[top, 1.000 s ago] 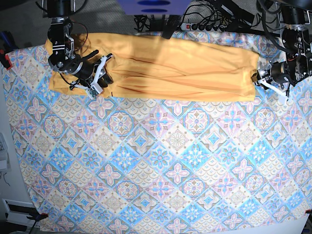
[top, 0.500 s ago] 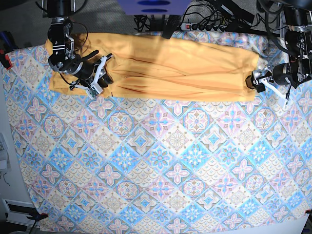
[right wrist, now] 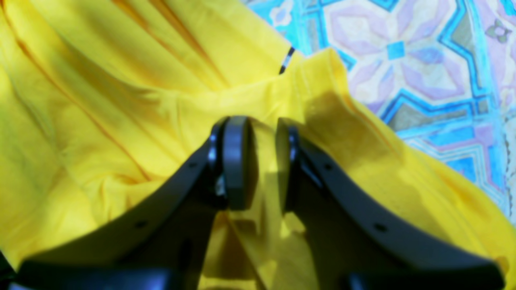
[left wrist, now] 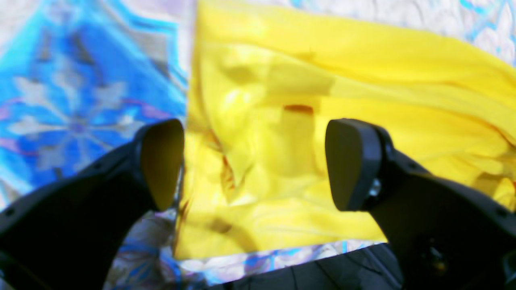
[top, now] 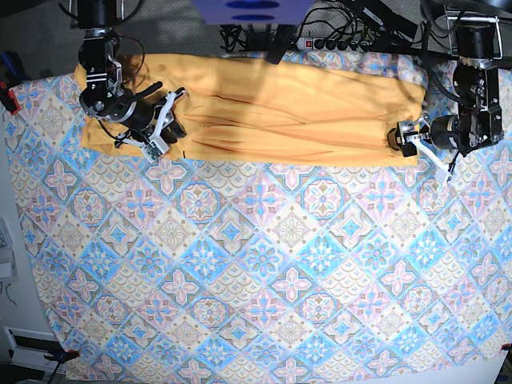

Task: Fold the T-shirt properly
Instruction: 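Regrasp the strip's other end with the left gripper, sliding it inward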

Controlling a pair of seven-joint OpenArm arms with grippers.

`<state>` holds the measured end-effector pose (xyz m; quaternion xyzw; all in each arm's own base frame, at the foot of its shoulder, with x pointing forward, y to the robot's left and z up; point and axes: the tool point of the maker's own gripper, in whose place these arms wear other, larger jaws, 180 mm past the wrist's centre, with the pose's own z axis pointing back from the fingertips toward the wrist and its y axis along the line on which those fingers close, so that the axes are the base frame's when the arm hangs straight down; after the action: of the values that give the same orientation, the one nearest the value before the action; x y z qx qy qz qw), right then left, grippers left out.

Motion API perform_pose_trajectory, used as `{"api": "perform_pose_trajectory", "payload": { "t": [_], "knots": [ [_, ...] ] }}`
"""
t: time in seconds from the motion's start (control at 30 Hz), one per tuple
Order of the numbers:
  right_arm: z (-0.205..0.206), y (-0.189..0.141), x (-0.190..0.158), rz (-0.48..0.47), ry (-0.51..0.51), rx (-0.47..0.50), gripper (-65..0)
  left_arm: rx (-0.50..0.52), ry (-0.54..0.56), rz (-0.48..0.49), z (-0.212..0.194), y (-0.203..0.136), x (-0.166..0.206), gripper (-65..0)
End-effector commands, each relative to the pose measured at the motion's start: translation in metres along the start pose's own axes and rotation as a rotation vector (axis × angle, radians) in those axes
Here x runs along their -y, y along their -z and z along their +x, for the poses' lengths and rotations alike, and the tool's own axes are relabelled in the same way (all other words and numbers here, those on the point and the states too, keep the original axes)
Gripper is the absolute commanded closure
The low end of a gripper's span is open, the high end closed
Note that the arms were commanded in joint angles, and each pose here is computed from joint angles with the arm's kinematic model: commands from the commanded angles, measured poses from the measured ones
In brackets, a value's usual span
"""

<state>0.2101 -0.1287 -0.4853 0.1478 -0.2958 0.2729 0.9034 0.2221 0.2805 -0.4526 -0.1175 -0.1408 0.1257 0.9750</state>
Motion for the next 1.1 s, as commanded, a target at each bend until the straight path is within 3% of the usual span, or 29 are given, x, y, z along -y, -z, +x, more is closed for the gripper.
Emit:
{"api": "perform_pose_trajectory", "payload": {
  "t": [0.0, 0.4, 0.63, 0.87, 1.07],
  "knots": [
    [-0.020, -0.002, 0.001, -0.006, -0.026, -0.091, -12.5, 0.028, 0.001, 0.028, 0.010, -0.006, -0.011, -50.7],
    [-0.019, -0.002, 0.002, -0.009, -0.026, -0.088, -12.5, 0.015, -0.010, 0.040, -0.001, 0.006, -0.017, -50.7],
    [-0.019, -0.002, 0.002, -0.009, -0.026, -0.088, -12.5, -0.051, 0.039, -0.004, -0.022, 0.022, 0.008, -50.6],
    [-0.018, -0.002, 0.002, -0.009, -0.027, -0.087, -12.5, -0.072, 0.003, -0.065, -0.037, 0.029, 0.025, -50.6],
    [-0.013, -0.001, 0.005, -0.013, -0.030, -0.080, -12.5, -0.033, 0.066, -0.104, -0.035, 0.016, 0.047, -50.6]
  ]
}}
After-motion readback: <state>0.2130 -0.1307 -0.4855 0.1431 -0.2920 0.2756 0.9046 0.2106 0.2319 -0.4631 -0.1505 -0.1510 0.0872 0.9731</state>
